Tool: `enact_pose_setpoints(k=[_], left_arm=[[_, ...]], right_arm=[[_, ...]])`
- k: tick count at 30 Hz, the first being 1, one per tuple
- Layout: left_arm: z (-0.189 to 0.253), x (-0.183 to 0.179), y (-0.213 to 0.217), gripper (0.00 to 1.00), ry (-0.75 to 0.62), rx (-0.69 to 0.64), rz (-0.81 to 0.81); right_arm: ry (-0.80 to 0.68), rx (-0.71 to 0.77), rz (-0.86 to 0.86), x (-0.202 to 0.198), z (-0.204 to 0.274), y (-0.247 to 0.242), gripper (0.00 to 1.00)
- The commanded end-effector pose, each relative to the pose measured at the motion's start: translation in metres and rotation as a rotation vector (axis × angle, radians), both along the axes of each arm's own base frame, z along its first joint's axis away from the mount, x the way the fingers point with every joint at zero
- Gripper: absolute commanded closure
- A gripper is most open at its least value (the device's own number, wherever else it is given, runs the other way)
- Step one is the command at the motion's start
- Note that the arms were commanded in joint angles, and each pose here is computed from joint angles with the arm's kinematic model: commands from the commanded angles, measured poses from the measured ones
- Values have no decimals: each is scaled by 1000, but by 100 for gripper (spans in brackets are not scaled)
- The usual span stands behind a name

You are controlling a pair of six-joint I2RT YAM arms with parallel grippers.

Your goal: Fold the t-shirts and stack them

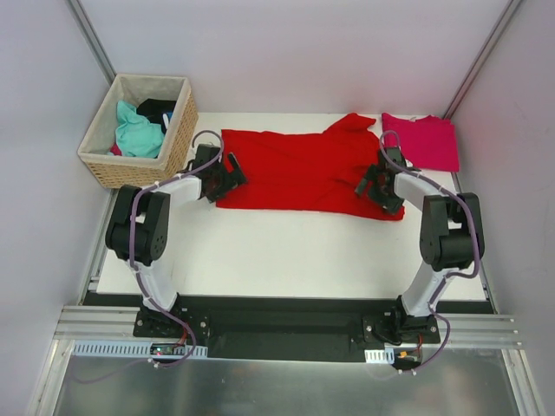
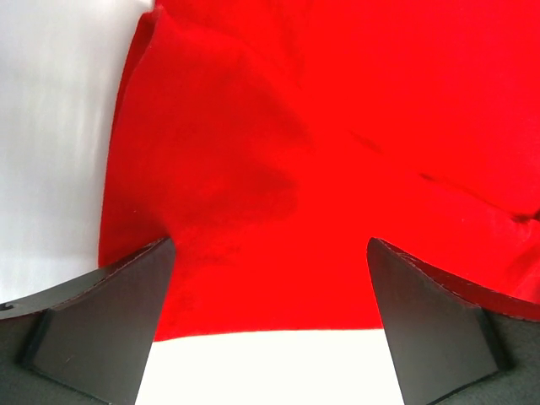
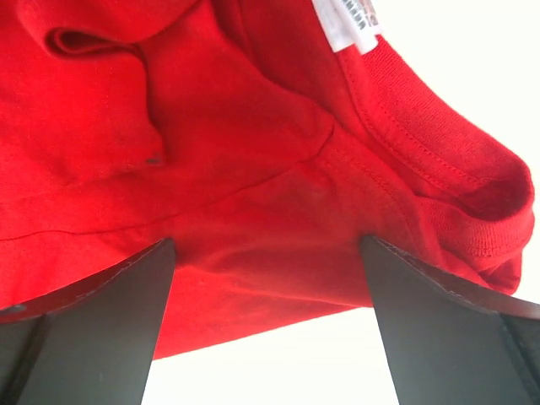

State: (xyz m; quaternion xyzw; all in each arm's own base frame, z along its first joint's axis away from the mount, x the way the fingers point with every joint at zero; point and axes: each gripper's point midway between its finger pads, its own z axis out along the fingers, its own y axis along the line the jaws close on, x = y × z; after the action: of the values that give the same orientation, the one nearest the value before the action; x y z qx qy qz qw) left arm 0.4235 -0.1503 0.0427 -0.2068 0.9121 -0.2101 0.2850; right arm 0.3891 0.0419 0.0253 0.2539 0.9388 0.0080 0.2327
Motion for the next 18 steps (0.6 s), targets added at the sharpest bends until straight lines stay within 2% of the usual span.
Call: enact_pose_setpoints(k=[1, 14, 18], left_arm=[[-11, -42, 22, 1, 65, 65, 32], [-29, -147, 51, 1, 161, 91, 88], [-23, -173, 57, 1, 156, 89, 98]], right_arm=[[73, -10, -60, -45, -9, -6, 3], [71, 0, 23, -113, 5, 12, 4], [49, -9, 28, -134, 13, 9, 4]])
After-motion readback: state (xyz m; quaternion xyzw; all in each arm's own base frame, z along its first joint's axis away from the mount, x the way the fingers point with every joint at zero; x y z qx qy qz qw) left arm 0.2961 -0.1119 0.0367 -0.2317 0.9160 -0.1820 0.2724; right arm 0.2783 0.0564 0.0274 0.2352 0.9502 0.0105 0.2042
